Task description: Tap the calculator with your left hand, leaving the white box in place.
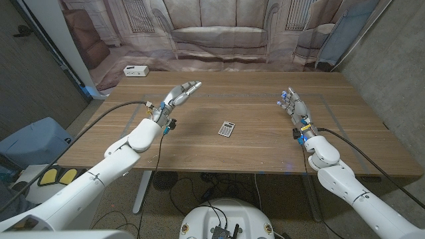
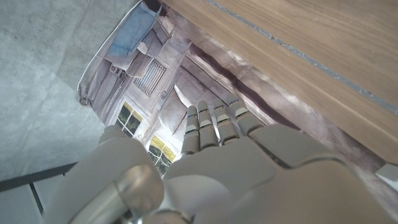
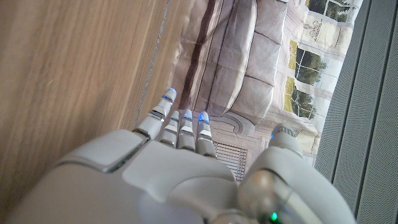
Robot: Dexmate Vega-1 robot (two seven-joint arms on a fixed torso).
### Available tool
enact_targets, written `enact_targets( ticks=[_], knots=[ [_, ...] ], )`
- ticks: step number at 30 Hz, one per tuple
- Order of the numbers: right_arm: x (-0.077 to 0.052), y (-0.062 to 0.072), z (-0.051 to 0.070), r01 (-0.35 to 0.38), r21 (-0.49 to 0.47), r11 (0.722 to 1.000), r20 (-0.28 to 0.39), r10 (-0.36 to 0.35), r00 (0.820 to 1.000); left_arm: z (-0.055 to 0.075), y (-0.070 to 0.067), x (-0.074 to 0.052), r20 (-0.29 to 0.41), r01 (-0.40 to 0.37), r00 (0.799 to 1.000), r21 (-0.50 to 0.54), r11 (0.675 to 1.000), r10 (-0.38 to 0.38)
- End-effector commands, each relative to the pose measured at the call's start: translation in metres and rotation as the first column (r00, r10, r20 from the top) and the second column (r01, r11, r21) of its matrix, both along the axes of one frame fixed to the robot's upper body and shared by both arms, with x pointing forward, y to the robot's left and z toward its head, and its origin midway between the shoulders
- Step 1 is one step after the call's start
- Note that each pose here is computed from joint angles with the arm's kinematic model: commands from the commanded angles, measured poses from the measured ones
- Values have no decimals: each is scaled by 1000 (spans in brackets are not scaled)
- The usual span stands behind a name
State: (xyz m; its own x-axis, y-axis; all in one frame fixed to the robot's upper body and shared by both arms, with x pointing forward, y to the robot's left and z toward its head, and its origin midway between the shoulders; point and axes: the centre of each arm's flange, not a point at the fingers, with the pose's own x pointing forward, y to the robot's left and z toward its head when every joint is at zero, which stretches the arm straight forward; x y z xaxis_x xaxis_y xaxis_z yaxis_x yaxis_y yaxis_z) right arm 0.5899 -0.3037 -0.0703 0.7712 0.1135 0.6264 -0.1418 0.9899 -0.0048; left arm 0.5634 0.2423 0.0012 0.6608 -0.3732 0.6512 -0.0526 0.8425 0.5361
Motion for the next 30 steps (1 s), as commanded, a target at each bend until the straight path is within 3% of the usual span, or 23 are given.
enact_targets(
  ticks=[1,12,21,30],
  knots=[
    [2,5,3,-10,-16,1000,34,11,999,-11,10,9,-62,127,989,-144,981,-137],
    [4,16,9,-7,-41,999,43,9,999,-24,18,22,-138,144,974,-225,964,-177],
    [6,16,9,-11,-48,999,14,12,1000,-33,17,34,-185,143,963,-265,954,-196],
    [4,14,9,-2,-46,999,8,3,1000,-38,21,38,-187,175,952,-320,931,-244]
  ],
)
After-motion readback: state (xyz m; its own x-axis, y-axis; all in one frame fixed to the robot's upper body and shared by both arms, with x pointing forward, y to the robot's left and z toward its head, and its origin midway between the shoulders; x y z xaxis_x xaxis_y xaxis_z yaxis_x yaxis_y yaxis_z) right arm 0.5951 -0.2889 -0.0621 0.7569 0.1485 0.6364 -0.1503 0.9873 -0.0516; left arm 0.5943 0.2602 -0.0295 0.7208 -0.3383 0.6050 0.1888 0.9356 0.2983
